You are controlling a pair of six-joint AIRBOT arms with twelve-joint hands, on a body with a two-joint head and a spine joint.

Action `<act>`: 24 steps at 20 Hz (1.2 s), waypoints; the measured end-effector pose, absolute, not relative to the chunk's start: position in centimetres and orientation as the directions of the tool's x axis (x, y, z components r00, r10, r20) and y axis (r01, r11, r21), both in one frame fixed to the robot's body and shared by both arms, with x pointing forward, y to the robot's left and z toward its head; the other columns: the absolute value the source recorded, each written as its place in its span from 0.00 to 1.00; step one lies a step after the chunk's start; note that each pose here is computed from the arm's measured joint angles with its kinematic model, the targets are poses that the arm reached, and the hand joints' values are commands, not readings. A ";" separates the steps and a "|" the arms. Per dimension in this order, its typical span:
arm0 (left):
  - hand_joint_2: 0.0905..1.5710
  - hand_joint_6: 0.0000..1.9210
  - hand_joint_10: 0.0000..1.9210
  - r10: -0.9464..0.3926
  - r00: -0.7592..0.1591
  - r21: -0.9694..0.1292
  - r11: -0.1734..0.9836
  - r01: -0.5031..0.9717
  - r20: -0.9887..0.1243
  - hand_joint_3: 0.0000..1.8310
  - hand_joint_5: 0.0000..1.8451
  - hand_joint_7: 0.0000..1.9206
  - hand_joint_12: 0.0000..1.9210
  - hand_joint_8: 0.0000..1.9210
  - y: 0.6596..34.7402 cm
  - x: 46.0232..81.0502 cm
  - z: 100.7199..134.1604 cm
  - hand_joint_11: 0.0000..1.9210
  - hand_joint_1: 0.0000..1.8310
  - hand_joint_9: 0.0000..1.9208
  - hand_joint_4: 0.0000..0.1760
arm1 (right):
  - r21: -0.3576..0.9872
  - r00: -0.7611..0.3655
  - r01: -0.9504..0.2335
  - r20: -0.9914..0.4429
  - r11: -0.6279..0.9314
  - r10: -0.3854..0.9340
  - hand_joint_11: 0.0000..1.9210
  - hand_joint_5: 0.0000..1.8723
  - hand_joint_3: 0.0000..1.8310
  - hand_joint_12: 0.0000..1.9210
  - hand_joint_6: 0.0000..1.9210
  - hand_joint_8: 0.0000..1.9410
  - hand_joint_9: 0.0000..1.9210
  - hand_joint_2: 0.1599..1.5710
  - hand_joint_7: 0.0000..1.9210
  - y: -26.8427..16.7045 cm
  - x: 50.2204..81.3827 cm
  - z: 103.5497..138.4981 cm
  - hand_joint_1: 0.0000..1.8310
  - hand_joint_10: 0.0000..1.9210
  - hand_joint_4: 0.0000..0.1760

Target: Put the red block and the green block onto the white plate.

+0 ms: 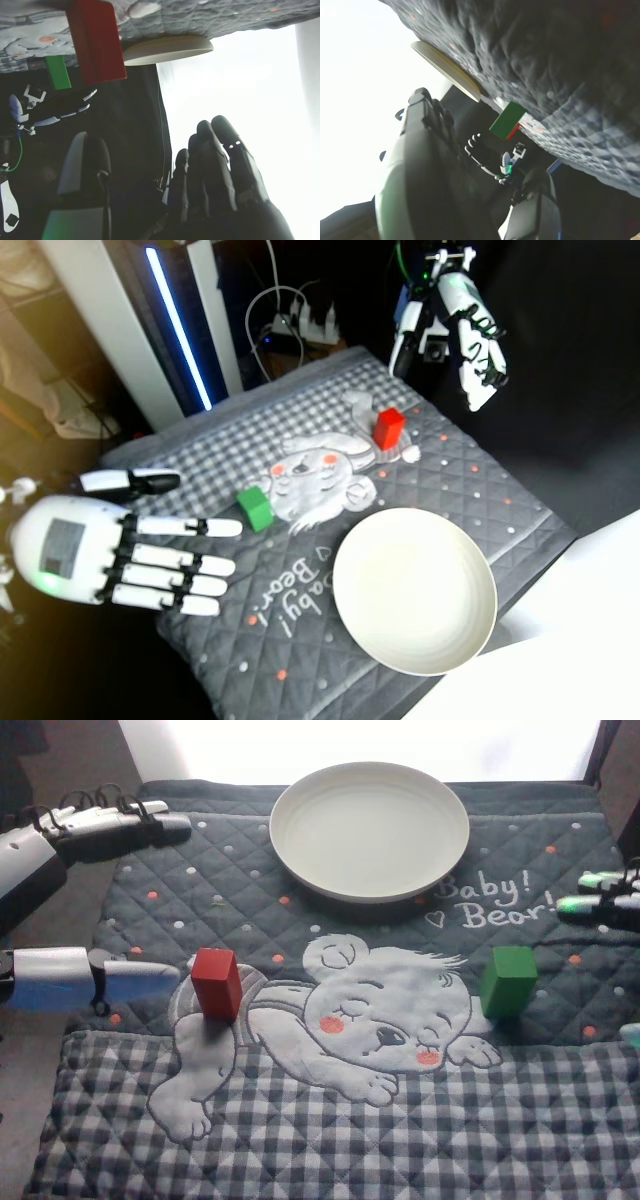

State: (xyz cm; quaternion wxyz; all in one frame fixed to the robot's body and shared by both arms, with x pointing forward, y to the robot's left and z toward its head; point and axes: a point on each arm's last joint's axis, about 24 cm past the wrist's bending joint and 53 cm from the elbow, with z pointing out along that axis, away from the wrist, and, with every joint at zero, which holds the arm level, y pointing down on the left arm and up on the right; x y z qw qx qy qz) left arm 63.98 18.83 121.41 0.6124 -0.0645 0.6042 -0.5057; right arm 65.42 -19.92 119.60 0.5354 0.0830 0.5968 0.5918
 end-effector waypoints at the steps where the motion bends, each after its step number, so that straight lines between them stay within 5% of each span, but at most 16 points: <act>1: 0.59 0.00 0.02 -0.697 -0.242 -0.690 0.481 0.541 -0.675 0.00 0.24 0.12 0.42 0.00 18.8 64.0 121.4 0.00 0.44 0.10 0.00 | 0.796 -0.417 -0.534 -0.541 0.285 0.730 0.00 0.20 0.00 0.43 0.00 0.00 0.13 0.64 0.13 -19.9 65.4 119.5 0.49 0.00 0.82; 4: 0.59 0.00 0.01 -0.691 -0.260 -0.695 0.475 0.539 -0.674 0.00 0.23 0.13 0.48 0.00 18.1 64.1 120.8 0.00 0.43 0.11 0.00 | 0.801 -0.436 -0.532 -0.537 0.275 0.722 0.01 0.19 0.00 0.45 0.00 0.00 0.15 0.62 0.14 -19.8 65.4 119.4 0.48 0.01 0.70; 5: 0.58 0.00 0.01 -0.683 -0.273 -0.695 0.473 0.541 -0.677 0.00 0.23 0.15 0.50 0.00 17.5 64.1 120.6 0.00 0.44 0.13 0.00 | 0.800 -0.433 -0.536 -0.535 0.271 0.725 0.00 0.18 0.00 0.38 0.00 0.00 0.12 0.61 0.13 -19.8 65.5 119.7 0.48 0.01 0.70; 6: 0.57 0.00 0.01 -0.674 -0.282 -0.692 0.473 0.546 -0.683 0.00 0.24 0.17 0.52 0.01 17.1 64.1 120.5 0.00 0.44 0.14 0.00 | 0.788 -0.429 -0.558 -0.541 0.259 0.723 0.00 0.16 0.00 0.30 0.00 0.00 0.10 0.60 0.12 -18.9 65.9 120.8 0.46 0.01 0.84; 8: 0.56 0.00 0.02 -0.680 -0.288 -0.697 0.455 0.555 -0.674 0.00 0.24 0.23 0.57 0.01 16.9 64.0 120.8 0.00 0.44 0.19 0.00 | 0.766 -0.419 -0.602 -0.545 0.227 0.727 0.00 0.13 0.00 0.23 0.00 0.00 0.08 0.58 0.11 -17.9 65.9 122.8 0.45 0.00 0.78; 9: 0.56 0.00 0.01 -0.683 -0.288 -0.696 0.447 0.563 -0.672 0.00 0.24 0.24 0.56 0.01 16.8 63.8 121.1 0.00 0.47 0.20 0.00 | 0.743 -0.414 -0.637 -0.553 0.205 0.723 0.00 0.13 0.00 0.23 0.00 0.00 0.09 0.57 0.11 -17.1 65.8 124.2 0.46 0.00 0.85; 12: 0.53 0.00 0.00 -0.675 -0.297 -0.696 0.452 0.558 -0.676 0.00 0.19 0.17 0.46 0.00 16.6 63.9 120.8 0.00 0.49 0.14 0.00 | 0.720 -0.425 -0.672 -0.568 0.174 0.705 0.00 0.12 0.00 0.23 0.00 0.00 0.09 0.55 0.12 -15.2 65.5 125.1 0.48 0.00 0.81; 15: 0.52 0.00 0.00 -0.657 -0.301 -0.679 0.448 0.582 -0.691 0.00 0.18 0.14 0.38 0.00 15.8 63.9 121.3 0.00 0.48 0.10 0.00 | 0.700 -0.437 -0.698 -0.584 0.152 0.684 0.00 0.12 0.00 0.24 0.00 0.00 0.09 0.51 0.12 -13.1 65.5 125.6 0.54 0.00 0.96; 18: 0.48 0.00 0.01 -0.607 -0.366 -0.688 0.464 0.557 -0.706 0.00 0.16 0.22 0.53 0.00 14.1 64.6 119.0 0.00 0.54 0.23 0.00 | 0.717 -0.442 -0.674 -0.586 0.179 0.679 0.00 0.14 0.00 0.32 0.00 0.00 0.14 0.50 0.15 -12.6 66.7 124.5 0.55 0.00 1.00; 20: 0.48 0.01 0.00 -0.567 -0.401 -0.686 0.487 0.541 -0.719 0.00 0.20 0.19 0.47 0.00 13.2 64.7 117.6 0.00 0.54 0.19 0.03 | 0.729 -0.452 -0.654 -0.592 0.204 0.667 0.00 0.12 0.00 0.46 0.00 0.00 0.16 0.52 0.15 -12.2 67.3 123.4 0.50 0.00 1.00; 24: 0.49 0.00 0.00 -0.530 -0.418 -0.672 0.524 0.523 -0.738 0.00 0.27 0.22 0.49 0.00 13.3 65.3 116.4 0.01 0.54 0.20 0.00 | 0.742 -0.457 -0.628 -0.596 0.235 0.661 0.00 0.13 0.00 0.55 0.00 0.00 0.18 0.53 0.18 -12.1 68.3 122.1 0.48 0.00 0.93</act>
